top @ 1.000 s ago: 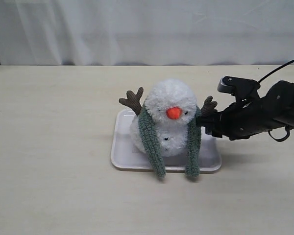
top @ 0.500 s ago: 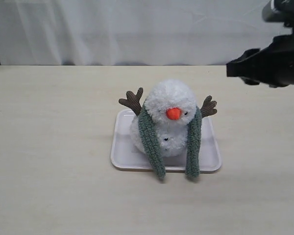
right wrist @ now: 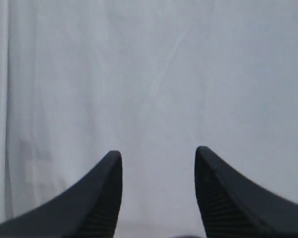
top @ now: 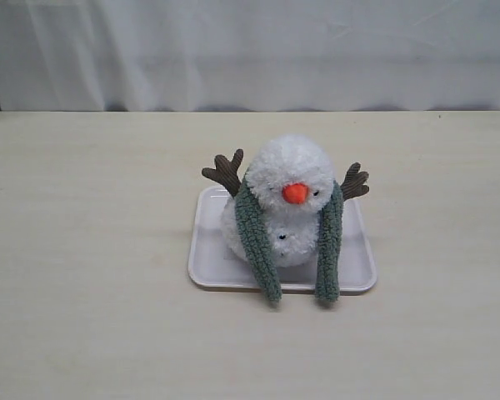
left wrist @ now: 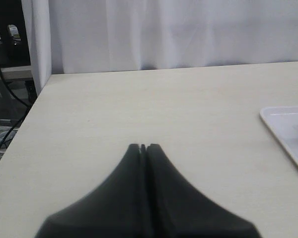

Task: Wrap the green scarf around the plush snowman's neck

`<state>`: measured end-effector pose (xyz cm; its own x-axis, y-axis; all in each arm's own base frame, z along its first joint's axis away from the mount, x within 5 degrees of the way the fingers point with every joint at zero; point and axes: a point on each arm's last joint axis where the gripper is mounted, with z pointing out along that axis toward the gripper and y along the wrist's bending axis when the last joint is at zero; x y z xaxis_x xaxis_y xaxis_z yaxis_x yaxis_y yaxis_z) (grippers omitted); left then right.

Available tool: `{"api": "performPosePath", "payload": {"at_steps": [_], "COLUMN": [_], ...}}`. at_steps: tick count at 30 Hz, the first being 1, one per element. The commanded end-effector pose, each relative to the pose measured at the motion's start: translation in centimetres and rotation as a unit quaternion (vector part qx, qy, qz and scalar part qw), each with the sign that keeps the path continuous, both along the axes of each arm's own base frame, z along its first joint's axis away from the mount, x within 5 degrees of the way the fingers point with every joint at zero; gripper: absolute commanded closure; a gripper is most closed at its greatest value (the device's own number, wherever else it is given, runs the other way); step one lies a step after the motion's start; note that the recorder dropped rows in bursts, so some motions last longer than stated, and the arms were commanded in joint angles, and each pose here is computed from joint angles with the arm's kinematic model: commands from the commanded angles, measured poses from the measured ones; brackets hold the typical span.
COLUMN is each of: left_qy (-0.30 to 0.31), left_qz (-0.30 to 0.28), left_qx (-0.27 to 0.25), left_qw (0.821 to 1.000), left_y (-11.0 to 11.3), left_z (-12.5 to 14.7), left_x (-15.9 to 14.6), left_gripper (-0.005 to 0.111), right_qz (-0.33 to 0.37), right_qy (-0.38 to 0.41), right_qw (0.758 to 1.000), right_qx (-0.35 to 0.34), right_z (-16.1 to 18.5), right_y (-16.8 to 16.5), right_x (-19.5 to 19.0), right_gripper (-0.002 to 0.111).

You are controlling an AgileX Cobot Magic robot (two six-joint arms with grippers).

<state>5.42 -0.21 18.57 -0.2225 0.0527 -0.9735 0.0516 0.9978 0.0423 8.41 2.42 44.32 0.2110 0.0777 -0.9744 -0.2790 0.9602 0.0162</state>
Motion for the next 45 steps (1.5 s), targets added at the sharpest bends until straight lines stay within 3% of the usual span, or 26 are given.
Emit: {"api": "performPosePath", "payload": {"at_steps": [1, 7, 15, 24, 34, 36, 43, 45], "left_qy": [-0.004, -0.004, -0.004, -0.004, -0.004, -0.004, -0.004, -0.004], "left_qz": [-0.001, -0.001, -0.001, -0.001, -0.001, -0.001, -0.001, -0.001], "left_qx": [-0.002, -0.002, -0.002, -0.002, -0.002, -0.002, -0.002, -0.002], "left_qw": [1.0, 1.0, 1.0, 1.0, 1.0, 1.0, 1.0, 1.0], "left_y": [0.0, 0.0, 0.0, 0.0, 0.0, 0.0, 0.0, 0.0], "left_z": [0.0, 0.0, 0.0, 0.0, 0.0, 0.0, 0.0, 0.0], "left_x": [0.0, 0.0, 0.0, 0.0, 0.0, 0.0, 0.0, 0.0], "left_gripper": [0.107, 0.107, 0.107, 0.107, 0.107, 0.107, 0.107, 0.107], "right_qz": [-0.011, -0.013, -0.012, -0.011, 0.011, 0.015, 0.016, 0.017], "right_qy": [-0.097, -0.18, -0.234, -0.241, -0.169, -0.149, -0.08, -0.059], "right_qw": [0.995, 0.983, 0.971, 0.969, 0.985, 0.989, 0.997, 0.998], "right_qx": [0.017, 0.036, 0.048, 0.048, 0.016, 0.009, -0.011, -0.015], "right_z": [1.3, 1.5, 1.0, 0.7, -0.5, -1.0, -4.1, -5.2], "right_y": [-1.3, -2.4, -3.2, -3.3, -2.7, -2.5, -1.9, -1.7], "right_x": [-5.2, -10.7, -14.5, -15.2, -14.5, -14.1, -11.2, -10.3], "right_gripper": [0.064, 0.064, 0.064, 0.064, 0.064, 0.068, 0.104, 0.104]}}
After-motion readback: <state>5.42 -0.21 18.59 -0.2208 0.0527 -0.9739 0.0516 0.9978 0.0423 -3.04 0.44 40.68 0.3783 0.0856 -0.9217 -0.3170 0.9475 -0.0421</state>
